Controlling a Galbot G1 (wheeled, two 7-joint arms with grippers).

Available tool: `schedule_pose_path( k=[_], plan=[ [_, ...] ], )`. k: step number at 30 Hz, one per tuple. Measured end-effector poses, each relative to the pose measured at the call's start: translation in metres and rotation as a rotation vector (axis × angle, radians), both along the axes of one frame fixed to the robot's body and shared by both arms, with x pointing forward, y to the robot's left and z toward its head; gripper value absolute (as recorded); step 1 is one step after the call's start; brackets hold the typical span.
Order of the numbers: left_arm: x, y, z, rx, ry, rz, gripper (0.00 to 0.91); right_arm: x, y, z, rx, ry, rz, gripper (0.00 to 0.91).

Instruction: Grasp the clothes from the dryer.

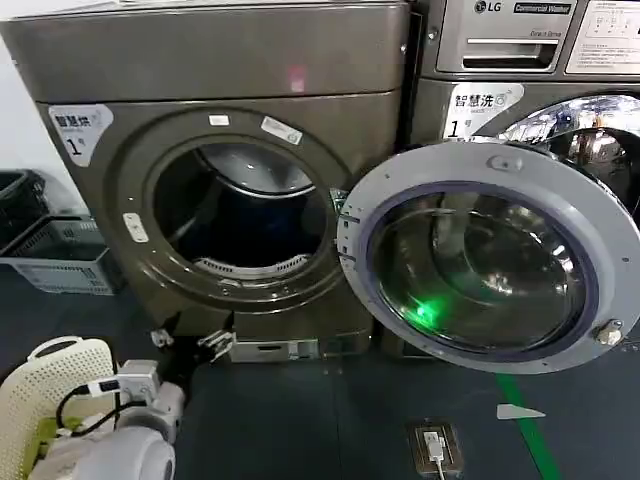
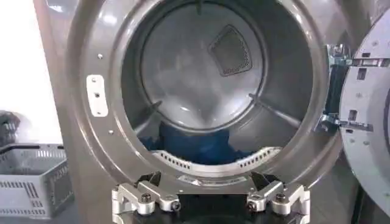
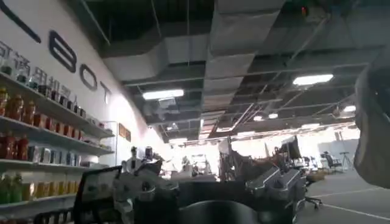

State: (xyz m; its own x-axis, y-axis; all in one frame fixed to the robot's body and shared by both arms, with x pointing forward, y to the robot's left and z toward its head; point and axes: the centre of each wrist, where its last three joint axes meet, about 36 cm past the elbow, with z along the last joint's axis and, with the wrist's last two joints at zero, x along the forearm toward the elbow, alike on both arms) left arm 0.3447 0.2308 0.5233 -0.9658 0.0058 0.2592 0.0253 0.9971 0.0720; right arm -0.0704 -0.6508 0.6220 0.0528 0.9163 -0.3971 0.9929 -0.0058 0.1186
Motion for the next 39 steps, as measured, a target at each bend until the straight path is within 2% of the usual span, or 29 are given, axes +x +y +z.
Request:
schedule_pose_path(
  k=[39],
  plan=[
    [0.0,0.001,-0.003,0.003,0.011,0.012,0.907,-0.005,0.002,-0.01,0.012,-0.003,-0.013,0.907]
  ],
)
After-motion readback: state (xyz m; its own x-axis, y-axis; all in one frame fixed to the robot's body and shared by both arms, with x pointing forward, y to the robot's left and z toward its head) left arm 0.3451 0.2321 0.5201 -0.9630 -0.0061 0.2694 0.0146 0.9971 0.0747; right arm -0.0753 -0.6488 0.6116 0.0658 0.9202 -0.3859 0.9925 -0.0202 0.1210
